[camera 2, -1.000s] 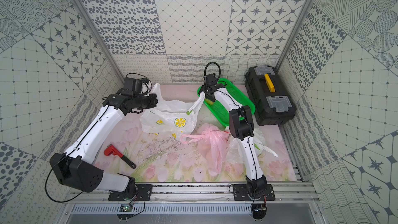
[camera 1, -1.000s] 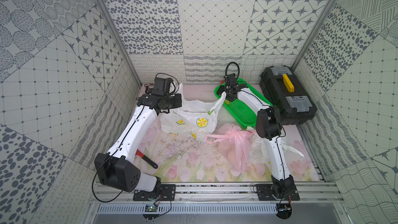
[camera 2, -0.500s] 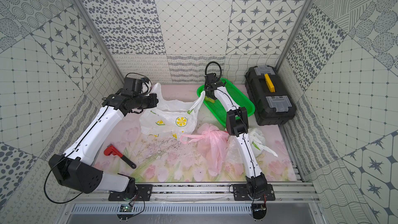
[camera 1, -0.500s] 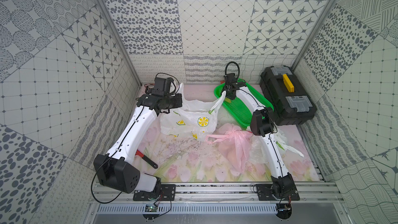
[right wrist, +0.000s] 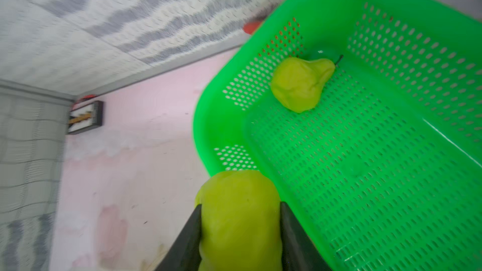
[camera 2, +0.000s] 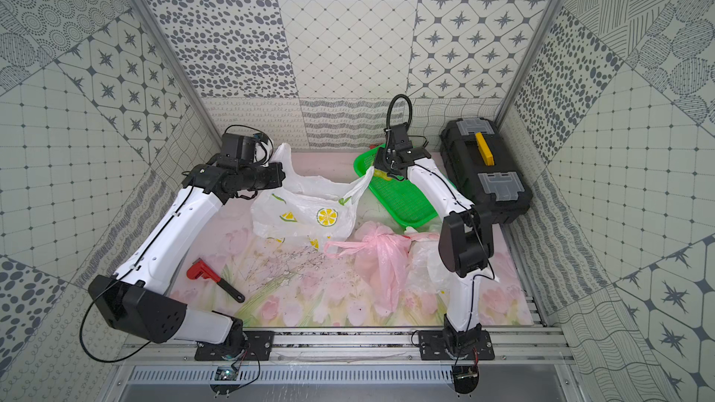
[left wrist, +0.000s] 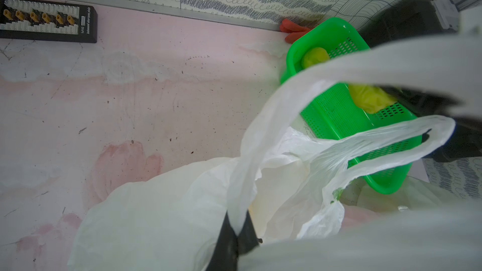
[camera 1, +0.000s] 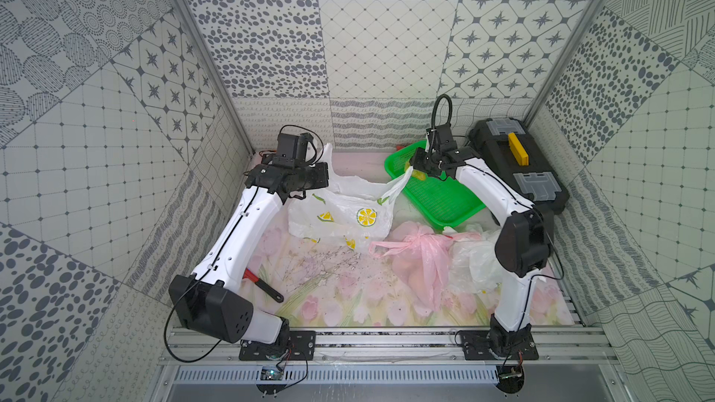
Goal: Place the pears into plastic bags & tie knots
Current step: Pick up the pear from the basket, then place the pear in the plastic bag.
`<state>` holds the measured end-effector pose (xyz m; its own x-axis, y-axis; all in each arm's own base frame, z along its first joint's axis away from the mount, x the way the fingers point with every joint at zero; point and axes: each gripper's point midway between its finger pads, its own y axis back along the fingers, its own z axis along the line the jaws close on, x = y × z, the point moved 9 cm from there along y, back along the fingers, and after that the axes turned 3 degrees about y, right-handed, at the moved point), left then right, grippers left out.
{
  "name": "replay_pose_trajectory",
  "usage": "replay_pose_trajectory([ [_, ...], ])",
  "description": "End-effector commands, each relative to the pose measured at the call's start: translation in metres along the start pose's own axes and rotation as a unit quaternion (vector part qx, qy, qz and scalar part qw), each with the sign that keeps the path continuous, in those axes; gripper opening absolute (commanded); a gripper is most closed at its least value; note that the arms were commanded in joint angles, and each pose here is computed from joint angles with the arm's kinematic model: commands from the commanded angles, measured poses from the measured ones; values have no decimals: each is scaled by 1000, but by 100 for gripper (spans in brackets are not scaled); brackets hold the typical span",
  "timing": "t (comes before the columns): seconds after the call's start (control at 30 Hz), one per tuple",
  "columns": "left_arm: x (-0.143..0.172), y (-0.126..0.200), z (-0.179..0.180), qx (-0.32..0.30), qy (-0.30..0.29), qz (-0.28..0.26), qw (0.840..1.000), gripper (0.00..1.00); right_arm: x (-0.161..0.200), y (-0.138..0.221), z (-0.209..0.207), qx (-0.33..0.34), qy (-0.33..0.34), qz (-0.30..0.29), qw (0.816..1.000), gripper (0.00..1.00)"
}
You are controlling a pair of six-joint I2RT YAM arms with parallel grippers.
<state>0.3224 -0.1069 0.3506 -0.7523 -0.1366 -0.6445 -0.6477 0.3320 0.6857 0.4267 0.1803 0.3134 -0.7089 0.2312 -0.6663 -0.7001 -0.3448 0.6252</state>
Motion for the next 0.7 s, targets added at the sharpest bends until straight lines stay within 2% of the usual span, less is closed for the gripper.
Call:
replay_pose_trajectory([
  [0.0, -2, 0, -9, 7, -17, 9, 1000, 0, 4, 53, 52, -145, 46, -24, 988, 31],
  [0.17, -5, -2, -19, 19, -24, 9, 999, 0, 40, 81, 118, -289, 47, 8, 956, 32],
  [0.23, -4, -1, -21, 22, -25, 10, 999, 0, 53, 72, 139, -337, 32, 27, 940, 33],
  [0.33, -4, 3, -24, 26, -27, 5, 999, 0, 67, 38, 154, -378, -19, 56, 924, 32],
  [0.47, -2, 11, -25, 32, -28, 0, 999, 0, 83, -15, 150, -351, -39, 79, 932, 31],
  [0.6, 0, 9, -23, 30, -31, 1, 999, 0, 120, -54, 126, -276, -26, 130, 952, 31],
  [0.67, 2, 5, -22, 25, -34, 2, 999, 0, 132, -58, 116, -246, -14, 143, 959, 39],
])
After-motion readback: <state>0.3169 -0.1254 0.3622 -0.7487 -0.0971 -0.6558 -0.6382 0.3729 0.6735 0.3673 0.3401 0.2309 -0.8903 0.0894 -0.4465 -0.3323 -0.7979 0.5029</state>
